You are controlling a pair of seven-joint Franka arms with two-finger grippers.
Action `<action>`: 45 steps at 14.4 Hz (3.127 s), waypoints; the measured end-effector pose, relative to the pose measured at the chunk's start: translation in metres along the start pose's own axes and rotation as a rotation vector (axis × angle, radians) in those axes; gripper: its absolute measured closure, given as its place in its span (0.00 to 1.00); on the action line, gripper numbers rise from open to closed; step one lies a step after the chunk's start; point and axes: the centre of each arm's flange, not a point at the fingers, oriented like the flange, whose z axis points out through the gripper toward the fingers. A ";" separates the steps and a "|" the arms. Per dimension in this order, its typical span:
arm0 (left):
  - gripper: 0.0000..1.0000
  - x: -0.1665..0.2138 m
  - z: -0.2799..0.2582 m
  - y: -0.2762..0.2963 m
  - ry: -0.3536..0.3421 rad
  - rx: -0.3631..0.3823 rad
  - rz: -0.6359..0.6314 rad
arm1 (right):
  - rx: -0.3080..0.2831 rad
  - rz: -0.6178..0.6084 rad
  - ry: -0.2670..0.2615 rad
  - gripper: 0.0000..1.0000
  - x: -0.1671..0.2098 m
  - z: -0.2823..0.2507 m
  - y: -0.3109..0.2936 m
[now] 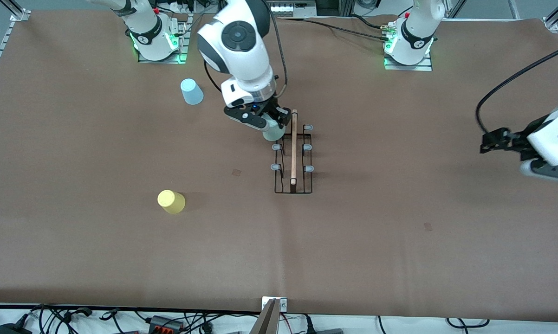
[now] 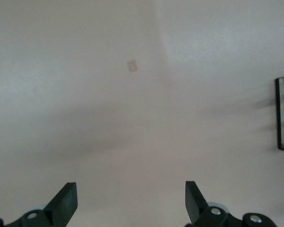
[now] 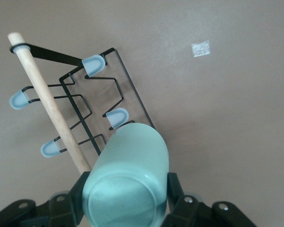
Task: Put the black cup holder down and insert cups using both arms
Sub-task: 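Lift the teal cup with the right gripper while the left gripper withdraws, then lower the teal cup onto a rack peg and open the right gripper, then move the right gripper to the yellow cup and grasp it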
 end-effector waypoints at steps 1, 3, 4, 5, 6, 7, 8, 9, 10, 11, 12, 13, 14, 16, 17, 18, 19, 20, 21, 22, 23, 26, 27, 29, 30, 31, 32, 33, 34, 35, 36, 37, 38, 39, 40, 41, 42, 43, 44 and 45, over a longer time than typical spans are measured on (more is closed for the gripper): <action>0.00 -0.007 -0.008 0.004 -0.030 0.000 0.004 | -0.009 -0.007 0.006 0.32 -0.006 0.008 -0.002; 0.00 -0.012 -0.017 0.012 -0.046 0.003 0.015 | -0.025 -0.019 0.008 0.32 -0.015 0.020 -0.004; 0.00 -0.013 -0.018 0.014 -0.047 0.003 0.017 | -0.031 -0.023 0.006 0.32 -0.017 0.024 -0.004; 0.00 -0.013 -0.018 0.013 -0.047 0.003 0.016 | -0.036 -0.025 0.003 0.32 -0.018 0.027 -0.004; 0.00 -0.013 -0.018 0.011 -0.048 0.002 0.013 | -0.041 -0.026 0.001 0.32 -0.019 0.031 -0.003; 0.00 -0.015 -0.019 0.008 -0.046 -0.003 0.006 | -0.046 -0.027 0.000 0.32 -0.019 0.034 -0.003; 0.00 -0.017 -0.021 0.006 -0.040 -0.009 0.001 | -0.051 -0.027 -0.001 0.32 -0.019 0.038 -0.003; 0.00 -0.022 -0.024 0.006 -0.022 -0.009 -0.007 | -0.053 -0.027 -0.002 0.27 -0.019 0.039 -0.002; 0.00 -0.028 -0.026 0.009 0.016 0.002 -0.022 | -0.051 -0.027 -0.001 0.19 -0.018 0.038 -0.003; 0.00 -0.037 -0.027 0.015 0.053 0.016 -0.042 | -0.046 -0.025 0.004 0.08 -0.015 0.034 -0.004; 0.00 -0.050 -0.026 0.022 0.078 0.029 -0.061 | -0.045 -0.018 0.013 0.01 -0.009 0.025 -0.003; 0.00 -0.063 -0.025 0.030 0.091 0.035 -0.072 | -0.053 -0.011 0.022 0.01 0.003 0.012 0.000; 0.00 -0.074 -0.023 0.033 0.096 0.038 -0.076 | -0.065 -0.017 0.031 0.00 0.019 -0.005 0.007; 0.00 -0.082 -0.018 0.030 0.096 0.038 -0.082 | -0.112 -0.090 0.036 0.00 0.071 -0.039 0.036; 0.00 -0.082 -0.015 0.028 0.094 0.037 -0.084 | -0.138 -0.142 0.030 0.00 0.104 -0.049 0.058; 0.00 -0.081 -0.012 0.026 0.093 0.036 -0.087 | -0.158 -0.198 0.021 0.00 0.142 -0.055 0.086; 0.00 -0.081 -0.010 0.024 0.093 0.036 -0.089 | -0.170 -0.251 0.009 0.00 0.182 -0.054 0.118; 0.00 -0.081 -0.009 0.024 0.092 0.036 -0.089 | -0.172 -0.293 0.001 0.00 0.219 -0.049 0.150; 0.00 -0.081 -0.010 0.024 0.092 0.036 -0.088 | -0.167 -0.326 -0.002 0.00 0.251 -0.041 0.180; 0.00 -0.081 -0.010 0.024 0.093 0.036 -0.087 | -0.157 -0.360 0.000 0.00 0.276 -0.029 0.205; 0.00 -0.081 -0.010 0.025 0.094 0.037 -0.085 | -0.145 -0.399 0.004 0.00 0.296 -0.015 0.223; 0.00 -0.080 -0.010 0.028 0.095 0.037 -0.080 | -0.098 -0.502 0.046 0.00 0.329 0.025 0.247; 0.00 -0.080 -0.010 0.028 0.095 0.037 -0.079 | -0.080 -0.514 0.067 0.00 0.333 0.037 0.246; 0.00 -0.080 -0.011 0.028 0.097 0.037 -0.079 | -0.049 -0.525 0.097 0.00 0.335 0.059 0.241; 0.00 -0.080 -0.011 0.028 0.098 0.037 -0.079 | -0.039 -0.529 0.105 0.00 0.335 0.068 0.239; 0.00 -0.080 -0.012 0.028 0.098 0.038 -0.079 | -0.033 -0.531 0.110 0.00 0.335 0.075 0.238; 0.00 -0.080 -0.012 0.029 0.098 0.038 -0.078 | -0.026 -0.531 0.118 0.00 0.336 0.080 0.238; 0.00 -0.080 -0.012 0.029 0.098 0.038 -0.078 | -0.021 -0.529 0.129 0.00 0.339 0.085 0.240; 0.00 -0.080 -0.012 0.029 0.098 0.038 -0.077 | -0.017 -0.529 0.136 0.00 0.341 0.091 0.242; 0.00 -0.080 -0.012 0.029 0.098 0.038 -0.077 | -0.015 -0.530 0.138 0.00 0.342 0.098 0.244; 0.00 -0.080 -0.012 0.030 0.098 0.038 -0.076 | -0.013 -0.531 0.141 0.00 0.342 0.106 0.245; 0.00 -0.080 -0.012 0.030 0.098 0.038 -0.076 | -0.011 -0.533 0.140 0.00 0.340 0.114 0.244; 0.00 -0.080 -0.012 0.030 0.098 0.038 -0.075 | -0.011 -0.536 0.137 0.00 0.339 0.121 0.243; 0.00 -0.080 -0.012 0.030 0.098 0.038 -0.075 | -0.013 -0.538 0.130 0.00 0.337 0.126 0.243; 0.00 -0.080 -0.012 0.030 0.098 0.038 -0.075 | -0.015 -0.539 0.124 0.00 0.335 0.130 0.244; 0.00 -0.080 -0.012 0.030 0.098 0.038 -0.075 | -0.018 -0.539 0.119 0.00 0.334 0.133 0.246; 0.00 -0.080 -0.012 0.030 0.098 0.038 -0.075 | -0.023 -0.542 0.116 0.00 0.334 0.135 0.249; 0.00 -0.080 -0.012 0.030 0.098 0.038 -0.075 | -0.029 -0.551 0.115 0.00 0.336 0.136 0.253; 0.00 -0.080 -0.012 0.030 0.098 0.038 -0.075 | -0.035 -0.561 0.117 0.04 0.339 0.136 0.256; 0.00 -0.080 -0.012 0.030 0.098 0.038 -0.075 | -0.038 -0.568 0.118 0.04 0.341 0.135 0.259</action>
